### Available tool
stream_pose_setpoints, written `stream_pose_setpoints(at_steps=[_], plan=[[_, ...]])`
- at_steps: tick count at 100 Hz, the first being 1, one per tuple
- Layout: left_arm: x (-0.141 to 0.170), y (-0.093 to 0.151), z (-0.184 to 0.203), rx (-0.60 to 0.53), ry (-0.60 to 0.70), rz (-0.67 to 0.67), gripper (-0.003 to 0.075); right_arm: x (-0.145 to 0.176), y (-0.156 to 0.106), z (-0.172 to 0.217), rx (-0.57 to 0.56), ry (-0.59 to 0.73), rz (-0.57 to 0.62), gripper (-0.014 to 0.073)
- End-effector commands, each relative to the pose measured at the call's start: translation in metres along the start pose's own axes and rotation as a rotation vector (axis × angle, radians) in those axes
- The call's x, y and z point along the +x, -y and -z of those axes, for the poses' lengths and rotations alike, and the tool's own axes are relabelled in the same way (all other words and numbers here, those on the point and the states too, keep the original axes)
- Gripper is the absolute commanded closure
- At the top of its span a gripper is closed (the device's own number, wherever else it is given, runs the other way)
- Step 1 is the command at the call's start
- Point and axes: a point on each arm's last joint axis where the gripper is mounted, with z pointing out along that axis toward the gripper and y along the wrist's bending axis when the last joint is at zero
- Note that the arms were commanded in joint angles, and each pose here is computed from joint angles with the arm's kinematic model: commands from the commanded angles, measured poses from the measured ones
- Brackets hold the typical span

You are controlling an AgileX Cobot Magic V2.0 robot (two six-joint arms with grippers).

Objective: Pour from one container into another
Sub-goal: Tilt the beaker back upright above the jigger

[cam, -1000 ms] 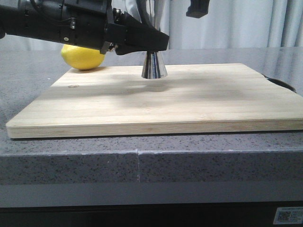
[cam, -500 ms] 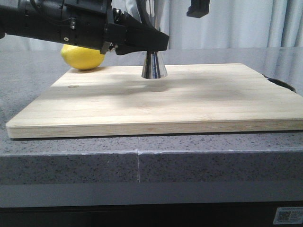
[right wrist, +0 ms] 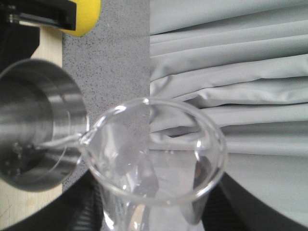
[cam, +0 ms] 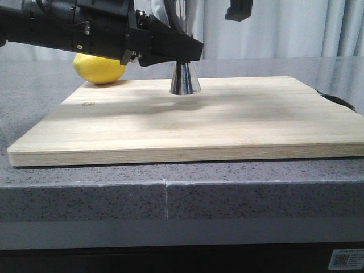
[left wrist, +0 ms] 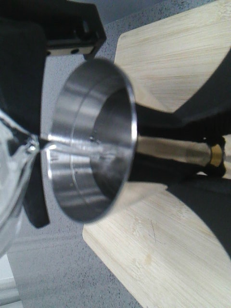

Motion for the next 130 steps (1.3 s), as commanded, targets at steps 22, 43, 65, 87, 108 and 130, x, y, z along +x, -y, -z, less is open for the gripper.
stream_pose_setpoints(at_steps=[22,43,65,87,108,130], plan=[[-0.033,0.007,0.004,0.023,0.124,-0.029,0.0713,-0.004,0.020,0.013,0.067,0.028,0.014,0.0336],[-0.033,0.007,0.004,0.023,0.124,-0.029,0.0713,-0.004,0.020,0.013,0.067,0.028,0.014,0.0336],[-0.033,0.007,0.004,0.023,0.124,-0.029,0.0713,-0.001,0.020,0.013,0.067,0.000,-0.099,0.0336],[-0.033,0.007,0.004,0.023,0.124,-0.029,0.0713,0.001,0.021,0.014,0.074,-0.008,-0.323,0.0336],[-0.033,0.007,0.004,0.023,0.124,-0.029,0.0713,0.005,0.027,0.021,0.096,-0.008,-0.492,0.0336],[-0.033,0.007,0.004,0.023,0.124,-0.029,0.0713,0.031,0.038,0.035,0.135,0.006,-0.883,0.0336]])
